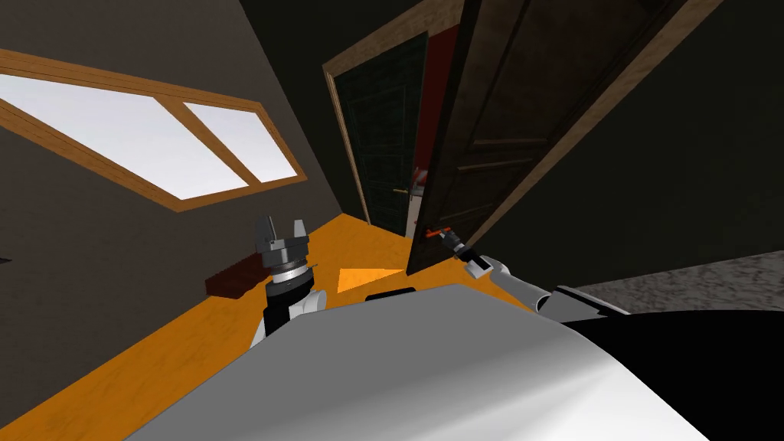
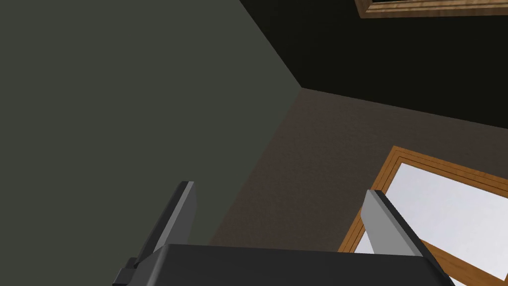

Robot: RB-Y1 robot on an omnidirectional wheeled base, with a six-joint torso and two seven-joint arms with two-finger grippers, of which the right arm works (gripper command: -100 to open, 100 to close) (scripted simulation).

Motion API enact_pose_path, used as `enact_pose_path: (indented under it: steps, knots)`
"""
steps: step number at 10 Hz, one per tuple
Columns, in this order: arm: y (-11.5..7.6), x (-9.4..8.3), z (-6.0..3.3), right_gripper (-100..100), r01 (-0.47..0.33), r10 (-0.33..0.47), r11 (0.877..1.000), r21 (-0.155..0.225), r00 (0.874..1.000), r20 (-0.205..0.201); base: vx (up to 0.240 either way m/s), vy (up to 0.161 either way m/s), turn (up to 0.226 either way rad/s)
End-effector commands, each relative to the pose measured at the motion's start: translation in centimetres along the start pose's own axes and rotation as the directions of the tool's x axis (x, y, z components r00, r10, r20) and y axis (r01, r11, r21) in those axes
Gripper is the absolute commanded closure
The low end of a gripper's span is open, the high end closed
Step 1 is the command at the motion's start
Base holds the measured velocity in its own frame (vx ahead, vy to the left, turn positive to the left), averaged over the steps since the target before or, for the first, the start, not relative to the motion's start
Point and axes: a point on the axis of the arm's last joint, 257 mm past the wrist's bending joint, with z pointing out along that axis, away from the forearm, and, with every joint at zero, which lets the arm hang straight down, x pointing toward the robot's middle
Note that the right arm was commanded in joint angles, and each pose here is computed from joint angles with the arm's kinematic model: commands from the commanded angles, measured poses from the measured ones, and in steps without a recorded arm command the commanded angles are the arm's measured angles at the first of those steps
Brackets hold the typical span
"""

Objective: Pull the door open

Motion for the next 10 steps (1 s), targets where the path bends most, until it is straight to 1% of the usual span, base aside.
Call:
enact_pose_path:
  steps: [1,2,3,6,7,8,9,10]
  knots:
    - [-0.6,0.9,-0.77,100,-0.008,0.008,1.000,0.004,1.000,-0.026,-0.178,-0.101,0.113]
    - [-0.7,0.9,-1.23,100,-0.009,0.010,1.000,0.004,0.999,-0.037,-0.182,-0.111,0.167]
    - [-0.7,1.0,-1.46,100,-0.010,0.010,1.000,0.003,0.999,-0.042,-0.161,-0.123,0.130]
    - [-0.7,1.2,-2.59,100,-0.015,0.015,1.000,0.003,0.998,-0.068,-0.177,-0.101,0.123]
    - [-0.4,0.2,-2.21,100,-0.005,0.005,1.000,0.003,0.999,-0.050,-0.090,-0.060,0.026]
    - [-0.6,0.3,-2.89,100,-0.006,0.006,1.000,0.005,0.998,-0.063,-0.133,-0.080,0.137]
    - [-0.6,0.3,-3.06,100,-0.006,0.007,1.000,0.005,0.998,-0.068,-0.181,-0.122,0.188]
    - [-0.6,0.4,-3.45,100,-0.007,0.008,1.000,0.004,0.997,-0.077,-0.167,-0.119,0.149]
